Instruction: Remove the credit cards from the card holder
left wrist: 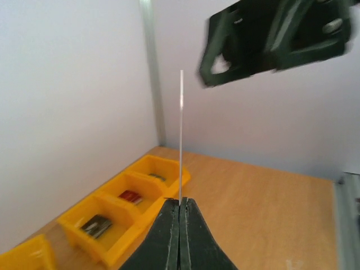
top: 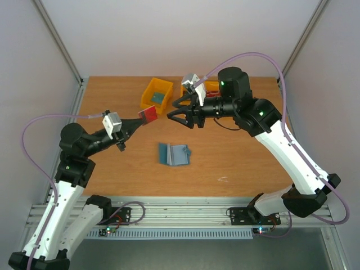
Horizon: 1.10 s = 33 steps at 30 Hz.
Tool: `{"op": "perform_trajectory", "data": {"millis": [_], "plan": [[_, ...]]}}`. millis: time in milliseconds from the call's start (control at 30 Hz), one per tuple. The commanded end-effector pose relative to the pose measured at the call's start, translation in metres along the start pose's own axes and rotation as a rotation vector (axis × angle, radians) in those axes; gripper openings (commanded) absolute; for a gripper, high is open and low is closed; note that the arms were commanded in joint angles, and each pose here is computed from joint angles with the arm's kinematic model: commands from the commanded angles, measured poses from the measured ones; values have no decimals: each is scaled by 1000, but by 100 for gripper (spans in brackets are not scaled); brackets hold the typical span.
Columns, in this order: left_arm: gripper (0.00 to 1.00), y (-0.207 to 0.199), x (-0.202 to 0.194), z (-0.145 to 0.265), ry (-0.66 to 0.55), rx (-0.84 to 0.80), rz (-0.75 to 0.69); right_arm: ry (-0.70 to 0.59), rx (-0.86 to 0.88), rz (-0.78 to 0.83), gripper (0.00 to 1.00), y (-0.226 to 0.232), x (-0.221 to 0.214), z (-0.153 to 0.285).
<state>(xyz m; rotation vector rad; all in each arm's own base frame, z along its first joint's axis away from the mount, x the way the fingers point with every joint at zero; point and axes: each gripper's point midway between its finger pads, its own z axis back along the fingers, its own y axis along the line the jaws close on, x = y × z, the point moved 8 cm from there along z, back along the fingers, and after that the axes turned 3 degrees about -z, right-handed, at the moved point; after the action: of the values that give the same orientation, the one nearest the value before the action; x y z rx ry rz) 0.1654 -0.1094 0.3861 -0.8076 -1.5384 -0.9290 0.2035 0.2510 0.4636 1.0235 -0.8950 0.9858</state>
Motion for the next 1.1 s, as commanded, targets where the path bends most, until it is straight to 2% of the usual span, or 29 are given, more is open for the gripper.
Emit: {"op": "perform_trajectory", "data": {"millis": [0,67,133,200,233,267,367,467,600,767,933,1067], "plan": [[0,28,-3,6,102,318,-228,1,-153,-101,56,-4,8,11],[0,40,-5,10,177,445,-446,-5,-231,-155,57,-11,8,13],[0,52,-3,13,241,561,-743,-17,-312,-236,59,-20,7,12],[0,59,11,15,218,680,-1023,-17,-360,-320,60,-29,5,8],[0,60,12,15,215,711,-1140,-18,-356,-353,60,-31,4,5],[0,60,14,15,233,728,-1315,-24,-337,-380,60,-32,5,1],[0,52,14,14,222,714,-1607,-75,-267,-457,60,-36,9,-11],[0,44,10,12,206,670,-1746,-89,-220,-523,60,-41,11,-25],[0,40,2,10,226,624,-1898,-72,-126,-520,65,-38,18,-49],[0,38,-3,10,230,601,-1906,-24,-88,-506,67,-31,22,-72],[0,38,-5,9,234,588,-1904,-32,-27,-510,56,-32,28,-81],[0,37,-6,10,231,577,-1877,-29,-41,-473,59,-29,29,-76]]}}
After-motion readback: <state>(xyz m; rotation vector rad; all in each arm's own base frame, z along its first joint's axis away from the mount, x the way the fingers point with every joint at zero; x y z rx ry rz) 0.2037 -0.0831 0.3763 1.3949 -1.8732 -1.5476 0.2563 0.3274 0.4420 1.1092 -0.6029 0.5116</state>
